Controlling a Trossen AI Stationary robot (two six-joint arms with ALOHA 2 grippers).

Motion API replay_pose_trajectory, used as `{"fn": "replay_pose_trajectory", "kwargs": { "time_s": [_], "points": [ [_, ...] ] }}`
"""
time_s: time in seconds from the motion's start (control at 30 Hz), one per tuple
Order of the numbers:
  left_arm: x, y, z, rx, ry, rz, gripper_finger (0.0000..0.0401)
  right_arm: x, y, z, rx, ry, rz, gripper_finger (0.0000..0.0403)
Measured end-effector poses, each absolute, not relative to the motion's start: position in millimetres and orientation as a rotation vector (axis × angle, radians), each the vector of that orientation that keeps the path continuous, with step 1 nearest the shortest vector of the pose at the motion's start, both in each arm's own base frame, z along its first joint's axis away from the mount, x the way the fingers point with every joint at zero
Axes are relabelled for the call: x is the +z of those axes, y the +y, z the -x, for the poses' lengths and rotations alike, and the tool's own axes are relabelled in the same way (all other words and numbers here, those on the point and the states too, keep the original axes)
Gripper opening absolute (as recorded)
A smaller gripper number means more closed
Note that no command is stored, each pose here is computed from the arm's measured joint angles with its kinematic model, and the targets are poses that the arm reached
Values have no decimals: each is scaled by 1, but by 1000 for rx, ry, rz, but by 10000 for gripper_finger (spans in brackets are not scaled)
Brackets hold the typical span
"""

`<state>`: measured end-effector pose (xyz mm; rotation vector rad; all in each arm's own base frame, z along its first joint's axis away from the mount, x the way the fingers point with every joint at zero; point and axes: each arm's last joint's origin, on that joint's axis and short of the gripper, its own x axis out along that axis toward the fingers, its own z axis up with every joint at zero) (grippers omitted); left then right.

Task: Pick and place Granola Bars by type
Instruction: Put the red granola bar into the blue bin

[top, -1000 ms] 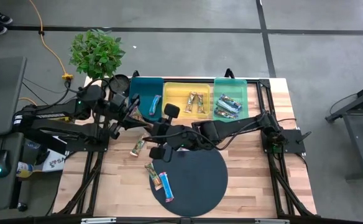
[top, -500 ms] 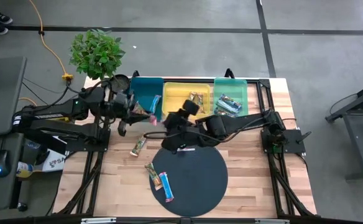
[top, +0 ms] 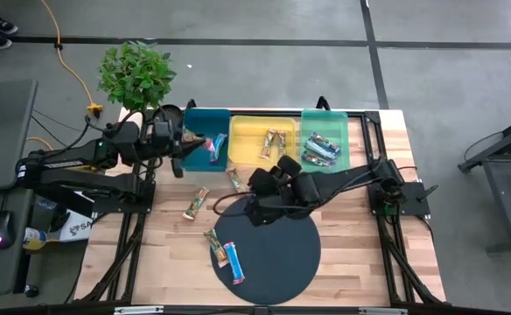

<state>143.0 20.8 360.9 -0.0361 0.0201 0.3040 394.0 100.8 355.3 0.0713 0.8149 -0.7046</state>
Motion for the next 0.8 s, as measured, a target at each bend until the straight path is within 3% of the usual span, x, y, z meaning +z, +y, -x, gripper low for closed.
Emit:
{"fn": "replay_pose_trajectory", "kwargs": {
  "time_s": [0.4,0.8],
  "points": [
    [347,49,-147,597,178,-42,83,341,103,-386,-760,902,-206,191],
    [301,131,-162,659,408,272,83,343,103,-385,-769,894,-241,191]
  ]
}}
